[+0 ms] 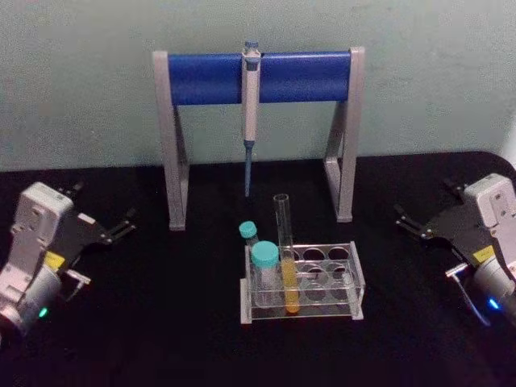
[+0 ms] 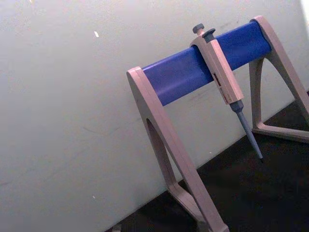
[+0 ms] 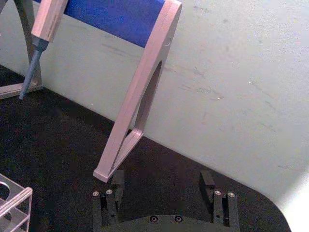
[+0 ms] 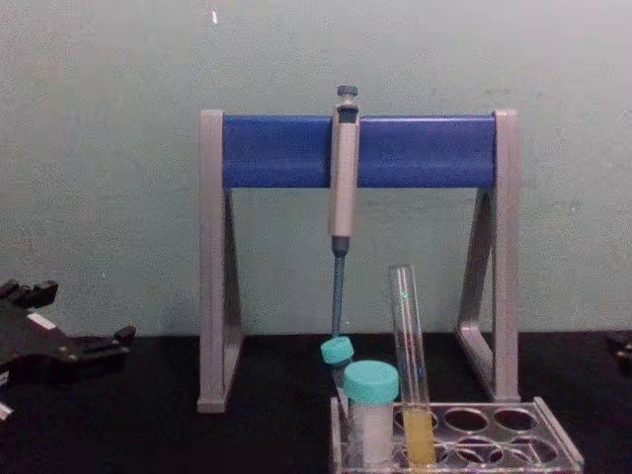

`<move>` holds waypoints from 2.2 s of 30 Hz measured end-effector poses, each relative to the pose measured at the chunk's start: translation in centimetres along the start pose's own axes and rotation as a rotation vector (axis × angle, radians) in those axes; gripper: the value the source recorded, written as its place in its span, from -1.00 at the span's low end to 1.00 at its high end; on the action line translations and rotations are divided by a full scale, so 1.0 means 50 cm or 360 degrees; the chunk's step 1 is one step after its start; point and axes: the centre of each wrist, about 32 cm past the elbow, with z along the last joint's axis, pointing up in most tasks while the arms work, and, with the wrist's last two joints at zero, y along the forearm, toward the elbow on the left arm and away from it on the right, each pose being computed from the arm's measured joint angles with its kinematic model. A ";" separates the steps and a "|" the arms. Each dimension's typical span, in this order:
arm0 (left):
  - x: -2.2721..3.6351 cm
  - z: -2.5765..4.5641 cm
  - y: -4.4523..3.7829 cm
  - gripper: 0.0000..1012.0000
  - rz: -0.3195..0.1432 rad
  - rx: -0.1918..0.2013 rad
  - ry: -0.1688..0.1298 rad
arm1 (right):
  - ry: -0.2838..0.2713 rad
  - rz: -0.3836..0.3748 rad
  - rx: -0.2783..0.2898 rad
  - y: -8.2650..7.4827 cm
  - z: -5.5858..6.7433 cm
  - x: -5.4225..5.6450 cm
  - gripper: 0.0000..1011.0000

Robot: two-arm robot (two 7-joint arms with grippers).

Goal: Pick up the test tube from the test tube rack, shake it, then place it back into the test tube rack.

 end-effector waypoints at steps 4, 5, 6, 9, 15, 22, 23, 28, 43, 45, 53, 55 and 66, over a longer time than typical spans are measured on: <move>0.000 0.000 0.000 0.98 0.0000 0.0000 0.0000 | 0.0000 0.0000 0.0000 0.000 0.000 0.000 0.98; 0.000 0.000 0.000 0.98 0.0000 0.0000 0.0000 | 0.0000 0.0000 0.0000 0.000 0.000 0.000 0.98; 0.000 0.000 0.000 0.98 0.0000 0.0000 0.0000 | 0.0000 0.0000 0.0000 0.000 0.000 0.000 0.98; 0.000 0.000 0.000 0.98 0.0000 0.0000 0.0000 | 0.0000 0.0000 0.0000 0.000 0.000 0.000 0.98; 0.000 0.000 0.000 0.98 0.0000 0.0000 0.0000 | 0.0000 0.0000 0.0000 0.000 0.000 0.000 0.98; 0.000 0.000 0.000 0.98 0.0000 0.0000 0.0000 | 0.0000 0.0000 0.0000 0.000 0.000 0.000 0.98; 0.000 0.000 0.000 0.98 0.0000 0.0000 0.0000 | 0.0000 0.0000 0.0000 0.000 0.000 0.000 0.98; 0.000 0.000 0.000 0.98 0.0000 0.0000 0.0000 | 0.0000 0.0000 0.0000 0.000 0.000 0.000 0.98; 0.000 0.000 0.000 0.98 0.0000 0.0000 0.0000 | 0.0000 0.0000 0.0000 0.000 0.000 0.000 0.98; 0.000 0.000 0.000 0.98 0.0000 0.0000 0.0000 | 0.0000 0.0000 0.0000 0.000 0.000 0.000 0.98; 0.000 0.000 0.000 0.98 0.0000 0.0000 0.0000 | 0.0001 0.0000 0.0000 0.000 0.000 0.000 0.98; 0.000 0.000 0.000 0.98 0.0000 0.0000 0.0000 | 0.0001 0.0001 0.0000 0.000 0.000 0.000 0.98; 0.000 0.000 0.000 0.98 0.0000 0.0000 0.0000 | 0.0091 0.0075 0.0033 -0.033 0.016 -0.005 0.98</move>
